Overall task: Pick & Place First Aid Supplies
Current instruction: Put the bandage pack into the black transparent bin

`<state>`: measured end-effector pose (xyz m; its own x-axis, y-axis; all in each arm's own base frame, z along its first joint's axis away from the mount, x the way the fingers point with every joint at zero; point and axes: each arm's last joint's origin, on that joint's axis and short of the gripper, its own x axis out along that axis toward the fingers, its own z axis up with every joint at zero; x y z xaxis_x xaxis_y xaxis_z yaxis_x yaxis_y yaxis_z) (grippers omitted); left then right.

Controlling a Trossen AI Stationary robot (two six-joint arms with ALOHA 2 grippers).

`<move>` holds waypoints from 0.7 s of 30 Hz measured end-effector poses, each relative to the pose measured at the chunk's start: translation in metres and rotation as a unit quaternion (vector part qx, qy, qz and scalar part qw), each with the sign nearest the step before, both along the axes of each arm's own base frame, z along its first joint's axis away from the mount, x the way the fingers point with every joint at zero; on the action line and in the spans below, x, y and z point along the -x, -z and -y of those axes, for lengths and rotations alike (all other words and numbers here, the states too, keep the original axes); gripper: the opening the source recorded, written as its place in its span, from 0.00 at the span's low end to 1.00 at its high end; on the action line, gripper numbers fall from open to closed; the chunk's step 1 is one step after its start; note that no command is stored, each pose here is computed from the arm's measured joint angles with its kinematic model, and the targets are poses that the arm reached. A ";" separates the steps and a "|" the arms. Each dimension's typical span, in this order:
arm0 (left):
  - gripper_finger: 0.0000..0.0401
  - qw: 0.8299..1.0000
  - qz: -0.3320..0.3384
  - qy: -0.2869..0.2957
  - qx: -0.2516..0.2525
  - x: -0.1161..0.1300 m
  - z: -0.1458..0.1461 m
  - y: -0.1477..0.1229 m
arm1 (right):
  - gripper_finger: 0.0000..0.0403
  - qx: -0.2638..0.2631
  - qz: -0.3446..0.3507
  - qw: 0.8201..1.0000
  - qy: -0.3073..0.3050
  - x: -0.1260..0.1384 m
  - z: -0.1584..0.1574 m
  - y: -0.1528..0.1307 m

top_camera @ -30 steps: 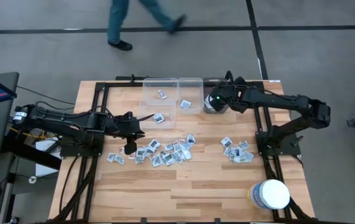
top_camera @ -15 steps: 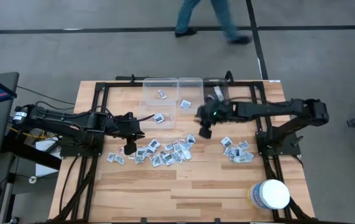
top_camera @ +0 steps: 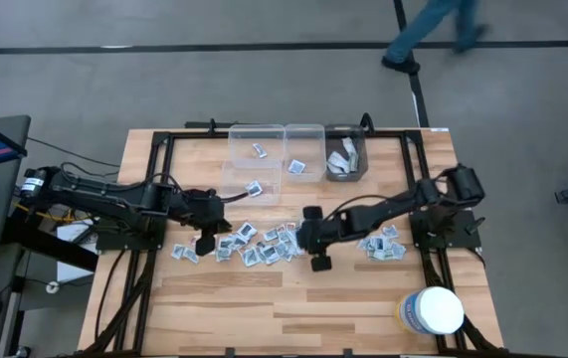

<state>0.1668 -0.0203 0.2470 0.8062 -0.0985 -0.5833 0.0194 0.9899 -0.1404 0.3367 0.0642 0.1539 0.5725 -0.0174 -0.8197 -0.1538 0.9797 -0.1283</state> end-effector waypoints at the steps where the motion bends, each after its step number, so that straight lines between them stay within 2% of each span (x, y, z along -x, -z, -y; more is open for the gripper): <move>1: 0.14 1.000 0.000 0.003 0.002 0.000 0.000 0.000 | 0.22 -0.001 0.001 1.000 -0.003 -0.002 -0.002 0.002; 7: 0.14 1.000 -0.001 0.021 0.003 0.001 0.006 0.000 | 0.22 0.013 0.012 0.999 -0.031 -0.005 -0.004 0.002; 15: 0.14 1.000 -0.004 0.020 0.023 0.002 0.014 0.000 | 0.22 0.020 0.003 0.998 -0.059 -0.003 -0.002 0.005; 21: 0.14 1.000 -0.002 0.014 0.019 0.003 0.017 0.000 | 0.22 0.020 -0.002 0.998 -0.066 -0.002 -0.002 0.007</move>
<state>0.1639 -0.0372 0.2471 0.8001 -0.1442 -0.5823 0.0470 0.9828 -0.1788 0.3385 0.0659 0.1473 0.5680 0.0251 -0.8227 -0.2822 0.9449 -0.1660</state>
